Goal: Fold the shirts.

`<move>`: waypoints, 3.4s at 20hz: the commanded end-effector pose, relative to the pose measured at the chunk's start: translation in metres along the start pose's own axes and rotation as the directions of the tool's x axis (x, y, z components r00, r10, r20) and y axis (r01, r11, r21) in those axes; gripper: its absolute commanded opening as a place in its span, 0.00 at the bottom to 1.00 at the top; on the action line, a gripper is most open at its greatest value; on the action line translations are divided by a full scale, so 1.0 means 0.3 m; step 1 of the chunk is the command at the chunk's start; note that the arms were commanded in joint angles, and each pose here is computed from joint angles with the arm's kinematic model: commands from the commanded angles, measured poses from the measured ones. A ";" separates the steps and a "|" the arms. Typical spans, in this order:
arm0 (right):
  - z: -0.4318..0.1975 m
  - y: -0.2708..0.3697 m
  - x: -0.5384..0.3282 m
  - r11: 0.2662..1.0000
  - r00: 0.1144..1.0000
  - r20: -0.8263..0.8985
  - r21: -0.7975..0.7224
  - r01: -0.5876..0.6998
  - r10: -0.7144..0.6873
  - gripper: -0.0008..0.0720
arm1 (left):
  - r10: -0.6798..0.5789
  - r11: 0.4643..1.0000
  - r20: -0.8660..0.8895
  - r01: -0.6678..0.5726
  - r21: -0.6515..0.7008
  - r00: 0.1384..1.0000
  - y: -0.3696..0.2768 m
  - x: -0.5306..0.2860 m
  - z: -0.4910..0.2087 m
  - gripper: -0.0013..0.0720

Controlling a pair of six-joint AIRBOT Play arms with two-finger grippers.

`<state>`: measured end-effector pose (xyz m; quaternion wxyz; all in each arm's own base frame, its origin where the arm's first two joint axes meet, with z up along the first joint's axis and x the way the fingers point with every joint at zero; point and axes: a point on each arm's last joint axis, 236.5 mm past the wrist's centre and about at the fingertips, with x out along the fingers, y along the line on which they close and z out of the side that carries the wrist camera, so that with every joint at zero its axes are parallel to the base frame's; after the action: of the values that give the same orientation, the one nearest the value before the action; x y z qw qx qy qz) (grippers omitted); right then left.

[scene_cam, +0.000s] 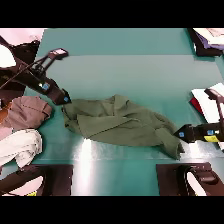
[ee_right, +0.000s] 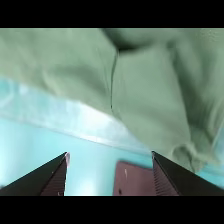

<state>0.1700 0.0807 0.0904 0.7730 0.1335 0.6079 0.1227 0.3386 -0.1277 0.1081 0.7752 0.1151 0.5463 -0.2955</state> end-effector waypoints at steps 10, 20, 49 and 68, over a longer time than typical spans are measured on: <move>0.155 0.014 0.003 1.000 0.999 -0.052 0.019 -0.008 0.009 0.80 | -0.113 0.801 -0.038 0.069 -0.595 0.993 0.431 0.444 -0.202 0.86; 0.177 0.017 -0.003 1.000 1.000 -0.013 0.016 -0.010 0.010 0.80 | -0.125 0.805 -0.059 0.066 -0.590 0.990 0.410 0.544 -0.194 0.86; 0.409 0.201 0.730 0.951 0.966 -0.161 0.269 -0.154 0.202 0.67 | -0.115 0.873 0.048 0.124 -0.472 0.992 0.331 0.311 -0.019 0.05; 0.510 0.095 0.662 0.972 0.998 -0.019 -0.224 -0.066 0.063 0.60 | -0.136 0.872 0.028 0.134 -0.471 0.990 0.315 0.309 -0.034 0.05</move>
<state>0.3583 0.1701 -0.0300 0.7739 0.0981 0.5932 0.1991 0.4088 -0.0778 0.0054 0.7581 -0.1149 0.6082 -0.2053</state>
